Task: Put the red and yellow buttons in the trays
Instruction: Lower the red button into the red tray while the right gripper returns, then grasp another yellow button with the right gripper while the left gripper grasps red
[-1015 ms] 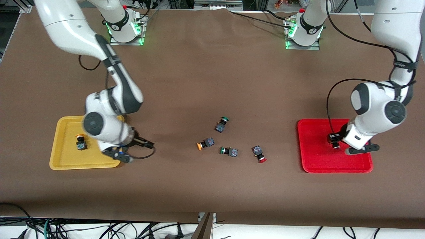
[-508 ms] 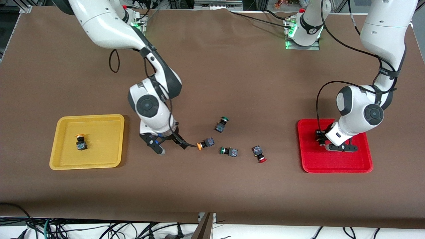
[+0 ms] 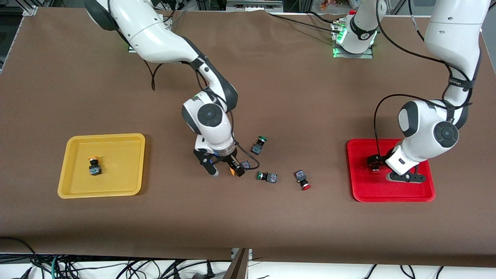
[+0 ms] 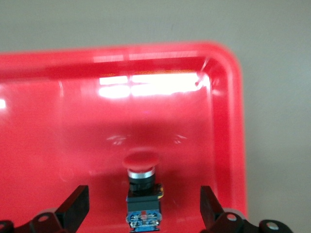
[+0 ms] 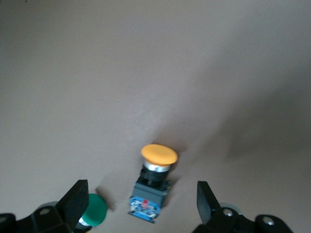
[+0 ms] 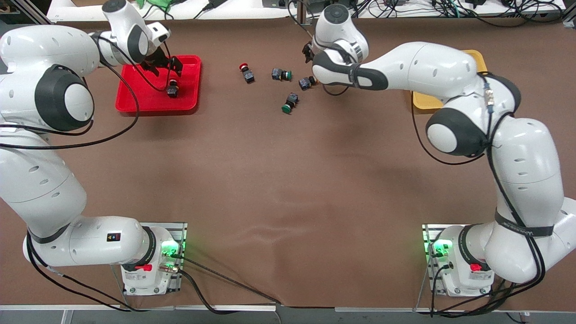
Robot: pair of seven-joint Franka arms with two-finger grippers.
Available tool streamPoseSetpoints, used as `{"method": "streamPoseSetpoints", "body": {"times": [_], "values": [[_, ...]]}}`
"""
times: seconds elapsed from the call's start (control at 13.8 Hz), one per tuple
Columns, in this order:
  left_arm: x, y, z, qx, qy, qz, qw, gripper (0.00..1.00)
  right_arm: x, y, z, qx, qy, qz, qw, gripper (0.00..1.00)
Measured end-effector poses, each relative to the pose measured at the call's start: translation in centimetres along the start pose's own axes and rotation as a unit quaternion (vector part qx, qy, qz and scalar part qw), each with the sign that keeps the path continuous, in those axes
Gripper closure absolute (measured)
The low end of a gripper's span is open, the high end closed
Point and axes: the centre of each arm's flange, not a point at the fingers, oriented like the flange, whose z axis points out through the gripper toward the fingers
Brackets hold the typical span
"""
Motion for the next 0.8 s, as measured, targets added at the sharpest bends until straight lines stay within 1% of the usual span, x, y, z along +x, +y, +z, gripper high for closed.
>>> {"method": "streamPoseSetpoints", "body": {"times": [0.07, 0.29, 0.58, 0.8], "values": [[0.7, 0.9, -1.5, -0.001, 0.002, -0.01, 1.0, 0.0, -1.1, -0.1, 0.9, 0.0, 0.005, 0.004, 1.0, 0.01], [2.2, 5.8, -4.3, -0.004, 0.006, -0.051, 0.999, 0.0, -3.4, 0.1, 3.0, -0.003, 0.007, 0.004, 1.0, 0.02], [3.3, 14.3, -6.7, -0.007, -0.009, -0.11, 0.994, 0.0, -4.2, 0.6, 4.3, -0.012, 0.006, -0.001, 1.0, 0.01], [4.2, 21.4, -5.8, -0.007, -0.018, -0.172, 0.985, 0.0, -4.4, 1.1, 5.5, -0.02, 0.006, -0.002, 1.0, 0.01]]}}
